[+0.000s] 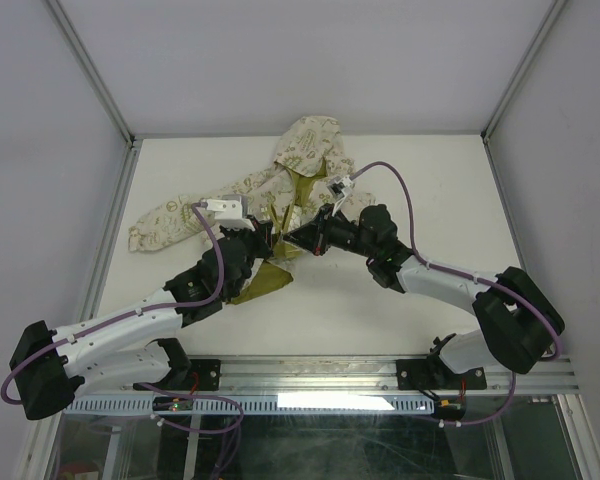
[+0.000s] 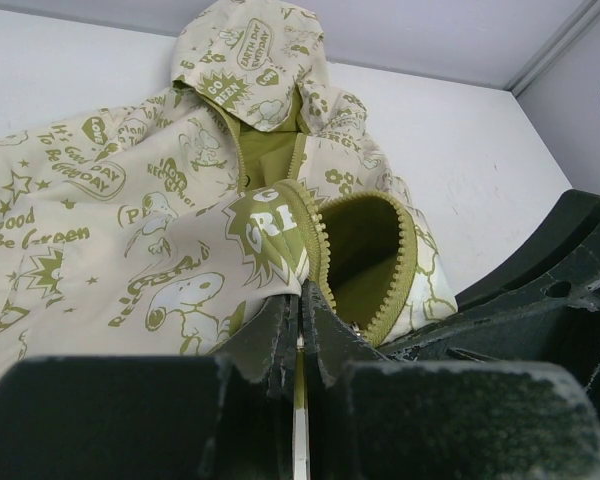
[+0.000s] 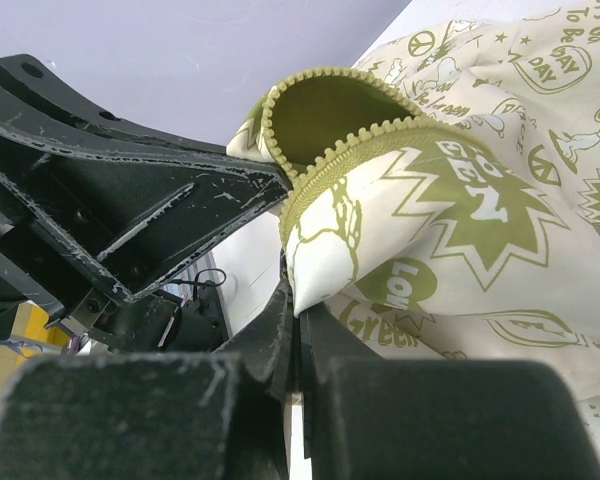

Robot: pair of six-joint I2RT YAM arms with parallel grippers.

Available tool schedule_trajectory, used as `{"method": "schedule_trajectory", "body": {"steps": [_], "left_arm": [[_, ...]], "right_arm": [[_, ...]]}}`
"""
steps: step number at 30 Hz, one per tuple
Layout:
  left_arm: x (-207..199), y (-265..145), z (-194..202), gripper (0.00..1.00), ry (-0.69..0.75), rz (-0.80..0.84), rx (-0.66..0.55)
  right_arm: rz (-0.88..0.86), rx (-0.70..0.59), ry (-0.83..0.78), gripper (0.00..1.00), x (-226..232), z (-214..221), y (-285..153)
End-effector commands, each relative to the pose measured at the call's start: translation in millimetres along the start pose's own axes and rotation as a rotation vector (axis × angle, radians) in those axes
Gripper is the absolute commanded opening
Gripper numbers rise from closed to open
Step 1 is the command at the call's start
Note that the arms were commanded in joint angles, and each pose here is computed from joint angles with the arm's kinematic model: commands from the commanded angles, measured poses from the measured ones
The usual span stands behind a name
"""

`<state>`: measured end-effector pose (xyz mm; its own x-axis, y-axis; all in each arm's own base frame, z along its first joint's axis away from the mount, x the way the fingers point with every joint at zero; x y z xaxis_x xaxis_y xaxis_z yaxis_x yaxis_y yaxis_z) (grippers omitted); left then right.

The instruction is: Zip up the jacket

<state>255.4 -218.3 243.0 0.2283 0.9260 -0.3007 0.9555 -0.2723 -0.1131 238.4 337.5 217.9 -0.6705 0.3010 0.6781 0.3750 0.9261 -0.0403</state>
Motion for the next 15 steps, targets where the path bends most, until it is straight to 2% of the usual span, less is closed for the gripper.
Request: {"method": "schedule_trajectory", "body": {"steps": [1, 15], "left_arm": [[-13.8, -2.3, -26.5, 0.0, -0.07, 0.034, -0.06], [-15.8, -2.4, -25.5, 0.0, -0.07, 0.048, -0.054]], "right_arm": [[-0.055, -0.075, -0.061, 0.0, 22.7, -27.9, 0.2], [-0.054, -0.071, -0.063, 0.0, 23.5, -27.7, 1.2]]}}
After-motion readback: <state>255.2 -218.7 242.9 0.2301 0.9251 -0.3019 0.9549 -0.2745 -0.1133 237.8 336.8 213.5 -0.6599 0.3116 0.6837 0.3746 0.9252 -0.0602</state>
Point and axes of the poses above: each gripper's point midway between its finger pads, its own y axis out along the fingers, its own x axis along the line the jaws close on, z = x × y, the point moved 2 cm from there along -y, back along the fingers, and after that the axes turned 3 degrees about y, right-handed, at the moved point
